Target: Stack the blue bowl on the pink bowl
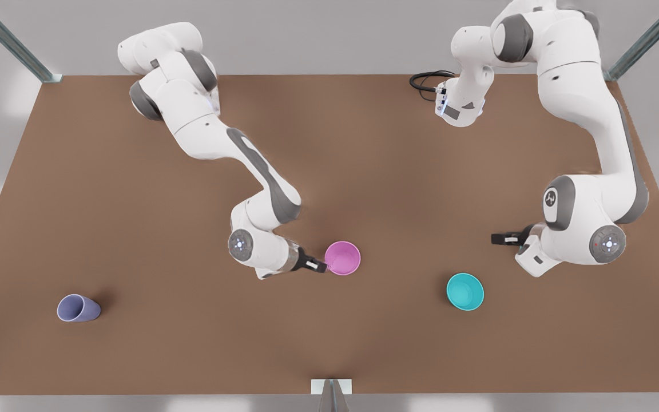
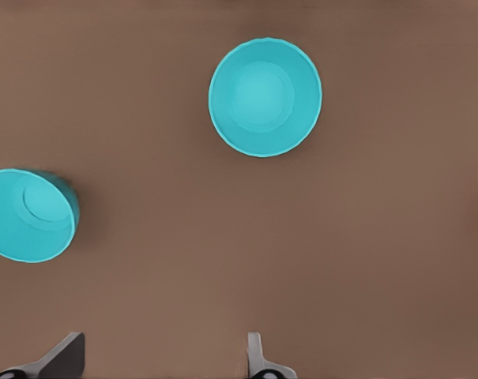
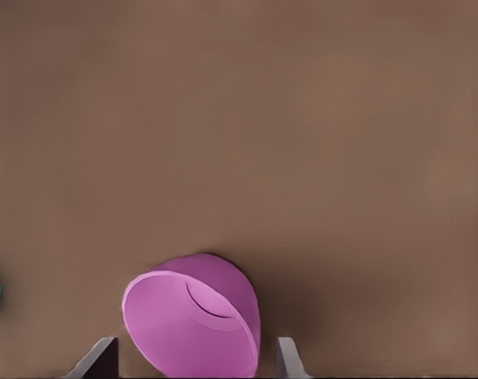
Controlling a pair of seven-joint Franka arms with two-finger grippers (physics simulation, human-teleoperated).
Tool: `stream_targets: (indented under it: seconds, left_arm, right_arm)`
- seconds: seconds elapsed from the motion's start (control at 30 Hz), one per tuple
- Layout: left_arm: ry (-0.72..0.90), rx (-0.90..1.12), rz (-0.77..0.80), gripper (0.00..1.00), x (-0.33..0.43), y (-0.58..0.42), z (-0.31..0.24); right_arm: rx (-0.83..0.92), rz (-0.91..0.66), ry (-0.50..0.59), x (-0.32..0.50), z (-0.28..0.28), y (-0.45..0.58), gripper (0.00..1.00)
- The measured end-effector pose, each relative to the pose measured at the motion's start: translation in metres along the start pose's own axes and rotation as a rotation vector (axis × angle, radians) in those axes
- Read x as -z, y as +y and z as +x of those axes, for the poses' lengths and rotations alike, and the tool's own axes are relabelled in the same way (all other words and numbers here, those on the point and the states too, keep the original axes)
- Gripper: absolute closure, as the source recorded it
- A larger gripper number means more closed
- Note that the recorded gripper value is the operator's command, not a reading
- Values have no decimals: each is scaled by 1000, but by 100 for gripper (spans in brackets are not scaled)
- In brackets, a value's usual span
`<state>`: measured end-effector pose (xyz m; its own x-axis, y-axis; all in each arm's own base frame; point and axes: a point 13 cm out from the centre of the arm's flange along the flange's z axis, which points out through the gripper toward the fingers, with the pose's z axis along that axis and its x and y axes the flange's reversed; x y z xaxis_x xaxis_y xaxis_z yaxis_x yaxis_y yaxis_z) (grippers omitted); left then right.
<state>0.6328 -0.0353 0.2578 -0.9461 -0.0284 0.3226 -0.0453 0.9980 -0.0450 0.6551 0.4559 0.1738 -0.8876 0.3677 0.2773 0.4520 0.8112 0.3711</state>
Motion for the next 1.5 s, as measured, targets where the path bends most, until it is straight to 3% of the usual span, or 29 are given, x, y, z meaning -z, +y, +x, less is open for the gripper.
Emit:
stream_targets:
  seconds: [0.13, 0.2, 0.27, 0.4, 0.5, 0.63, 0.67, 0.7, 0.77, 0.8, 0.83, 0.87, 0.9, 1.13, 1.37, 1.5]
  left_arm:
    - [-64, 54, 88, 0, -72, 23, -79]
    - [-97, 63, 125, 0, -93, 22, -96]
    - [-133, 72, 156, 0, -103, 19, -108]
    - [-182, 96, 209, 0, -120, 19, -126]
    - [-193, 88, 224, 0, -134, 8, -133]
    - [-200, 71, 228, 0, -145, -4, -137]
    - [-200, 70, 227, 37, -149, -4, -138]
    - [-201, 69, 226, 48, -153, -4, -139]
    - [-203, 68, 224, 49, -157, -3, -140]
    - [-206, 67, 224, 60, -158, -2, -141]
    - [-206, 65, 223, 63, -159, -2, -141]
    - [-206, 64, 223, 74, -161, -2, -142]
    - [-206, 62, 223, 79, -161, -2, -142]
    - [-204, 14, 235, 79, -127, -41, -135]
    - [-120, -173, 268, 79, -90, -269, -65]
    - [-80, -148, 235, 79, -108, -318, -38]
  right_arm:
    - [-152, 183, -53, 191, -123, -172, 0]
    - [-185, 277, -109, 300, -158, -259, 0]
    - [-133, 373, -168, 396, -135, -279, 0]
    - [-30, 527, -192, 509, -23, -278, 0]
    - [16, 593, -125, 521, 26, -300, 0]
    - [82, 627, -62, 520, 47, -314, 0]
    - [98, 630, -52, 520, 49, -315, 0]
    - [113, 632, -43, 520, 50, -316, 0]
    - [142, 636, -28, 520, 51, -318, 0]
    - [155, 637, -21, 521, 52, -318, 0]
    - [167, 638, -15, 521, 52, -319, 0]
    - [179, 638, -9, 521, 52, -320, 0]
    - [189, 639, -3, 521, 52, -321, 0]
    - [248, 642, 31, 521, 52, -325, 0]
    - [283, 641, 50, 522, 51, -330, 0]
    - [302, 641, 58, 522, 51, -330, 0]
